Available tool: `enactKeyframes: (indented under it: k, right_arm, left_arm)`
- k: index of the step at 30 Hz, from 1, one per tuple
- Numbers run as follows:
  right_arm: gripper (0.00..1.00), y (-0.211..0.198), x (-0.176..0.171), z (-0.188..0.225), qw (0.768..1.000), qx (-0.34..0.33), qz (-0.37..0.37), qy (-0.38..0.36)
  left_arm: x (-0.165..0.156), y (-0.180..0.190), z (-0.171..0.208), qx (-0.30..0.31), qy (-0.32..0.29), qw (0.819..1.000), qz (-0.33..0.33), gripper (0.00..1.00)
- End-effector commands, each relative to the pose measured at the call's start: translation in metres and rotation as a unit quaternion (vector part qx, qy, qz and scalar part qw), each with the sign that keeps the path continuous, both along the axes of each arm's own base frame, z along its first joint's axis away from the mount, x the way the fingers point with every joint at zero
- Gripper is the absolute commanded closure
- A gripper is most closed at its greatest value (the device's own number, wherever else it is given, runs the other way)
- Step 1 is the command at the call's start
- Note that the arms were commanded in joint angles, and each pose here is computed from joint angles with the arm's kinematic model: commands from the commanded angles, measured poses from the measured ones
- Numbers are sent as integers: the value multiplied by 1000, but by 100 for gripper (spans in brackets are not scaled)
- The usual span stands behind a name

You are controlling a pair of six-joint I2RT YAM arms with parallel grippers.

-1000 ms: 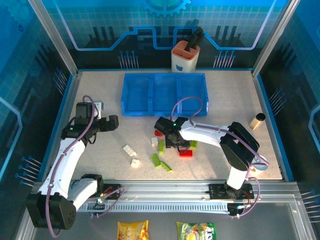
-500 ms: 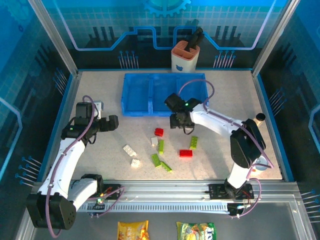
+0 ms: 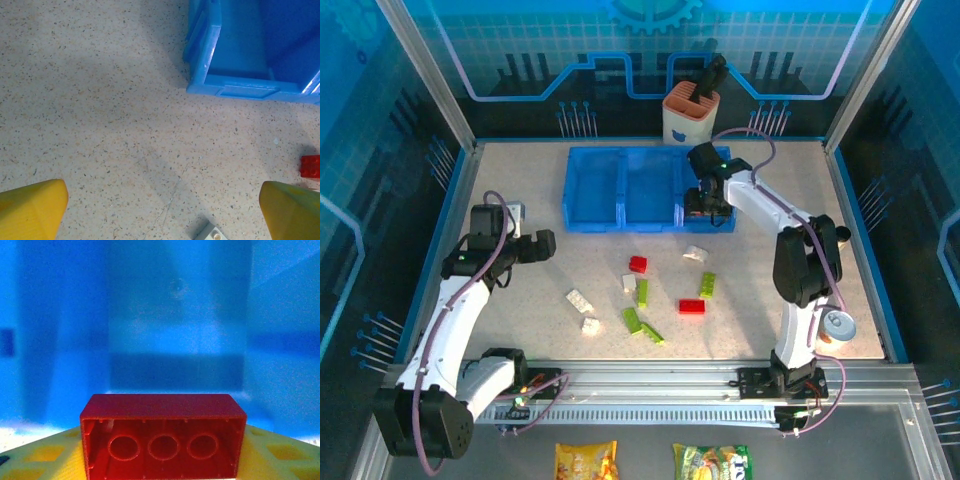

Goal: Sort the legos into containers by color
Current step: Place the lego in the container.

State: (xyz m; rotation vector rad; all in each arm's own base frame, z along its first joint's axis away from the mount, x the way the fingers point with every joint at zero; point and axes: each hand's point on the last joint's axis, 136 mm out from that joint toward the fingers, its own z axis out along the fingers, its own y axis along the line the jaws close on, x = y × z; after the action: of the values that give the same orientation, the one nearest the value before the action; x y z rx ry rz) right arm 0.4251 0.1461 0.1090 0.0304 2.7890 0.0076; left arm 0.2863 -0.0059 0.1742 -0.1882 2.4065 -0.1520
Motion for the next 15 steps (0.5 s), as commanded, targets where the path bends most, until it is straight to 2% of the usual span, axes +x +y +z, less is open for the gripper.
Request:
enactKeyframes:
  k: [1, 7, 15]
  right_arm:
    - [35, -2, 17, -9, 1000, 2, 19, 12]
    - [35, -13, 35, -34, 999, -12, 15, 36]
    - [35, -21, 42, -66, 998, -1, 6, 62]
  left_arm:
    - [-1, 1, 2, 4, -7, 1000, -6, 1]
    - [-2, 2, 1, 5, -6, 1000, -4, 1]
    - [-1, 3, -2, 7, -1, 1000, -4, 1]
